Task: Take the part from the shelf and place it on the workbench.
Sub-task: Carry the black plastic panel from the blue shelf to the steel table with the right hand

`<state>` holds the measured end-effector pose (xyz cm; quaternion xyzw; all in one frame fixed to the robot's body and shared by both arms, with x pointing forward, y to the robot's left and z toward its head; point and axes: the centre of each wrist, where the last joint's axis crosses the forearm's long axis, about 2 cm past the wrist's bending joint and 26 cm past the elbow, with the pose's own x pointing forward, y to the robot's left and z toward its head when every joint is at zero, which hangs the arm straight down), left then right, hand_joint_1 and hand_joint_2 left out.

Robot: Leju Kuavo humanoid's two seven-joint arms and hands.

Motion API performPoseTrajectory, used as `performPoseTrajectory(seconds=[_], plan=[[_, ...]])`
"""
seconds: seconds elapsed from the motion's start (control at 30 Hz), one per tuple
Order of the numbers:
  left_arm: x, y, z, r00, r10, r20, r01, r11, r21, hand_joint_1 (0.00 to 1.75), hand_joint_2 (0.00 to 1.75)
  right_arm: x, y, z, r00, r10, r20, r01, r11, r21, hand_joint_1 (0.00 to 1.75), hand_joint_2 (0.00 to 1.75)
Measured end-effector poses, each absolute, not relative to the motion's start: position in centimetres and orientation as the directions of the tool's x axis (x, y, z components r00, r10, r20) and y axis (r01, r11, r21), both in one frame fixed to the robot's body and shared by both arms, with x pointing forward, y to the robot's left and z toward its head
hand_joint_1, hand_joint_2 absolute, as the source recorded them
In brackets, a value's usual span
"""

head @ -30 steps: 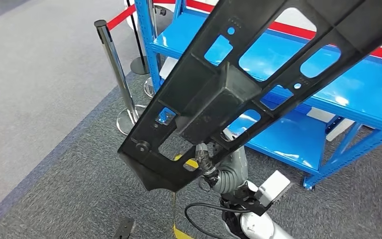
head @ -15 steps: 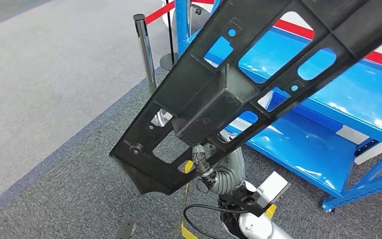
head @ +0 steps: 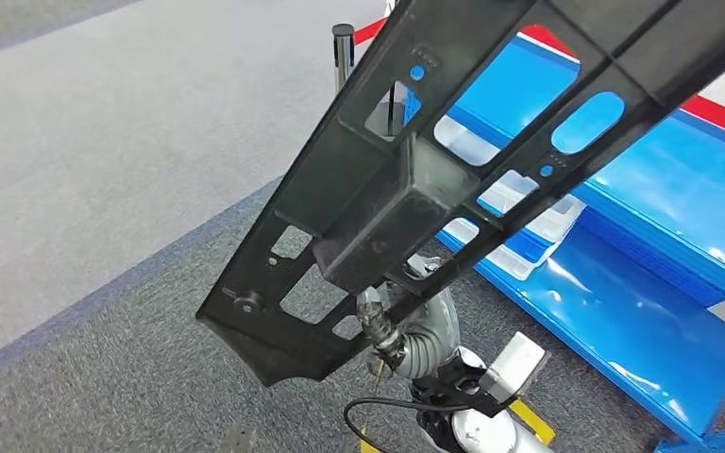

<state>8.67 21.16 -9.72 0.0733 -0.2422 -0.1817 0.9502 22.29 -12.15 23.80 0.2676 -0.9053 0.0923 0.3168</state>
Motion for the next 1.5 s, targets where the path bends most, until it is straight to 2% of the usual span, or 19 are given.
performPoseTrajectory(seconds=[0.77, 1.5], plan=[[8.2, 21.5, -9.9, 0.816, -0.412, 0.406, 0.347, 0.910, 0.226, 0.00, 1.75, 21.3, -11.9, 23.4, -0.630, -0.490, 0.602, -0.560, 0.824, 0.084, 1.75, 1.75], [8.1, 22.0, -10.0, 0.819, -0.412, 0.399, 0.347, 0.910, 0.228, 0.00, 1.75, 21.1, -11.9, 23.6, -0.631, -0.504, 0.590, -0.567, 0.818, 0.092, 1.75, 1.75]])
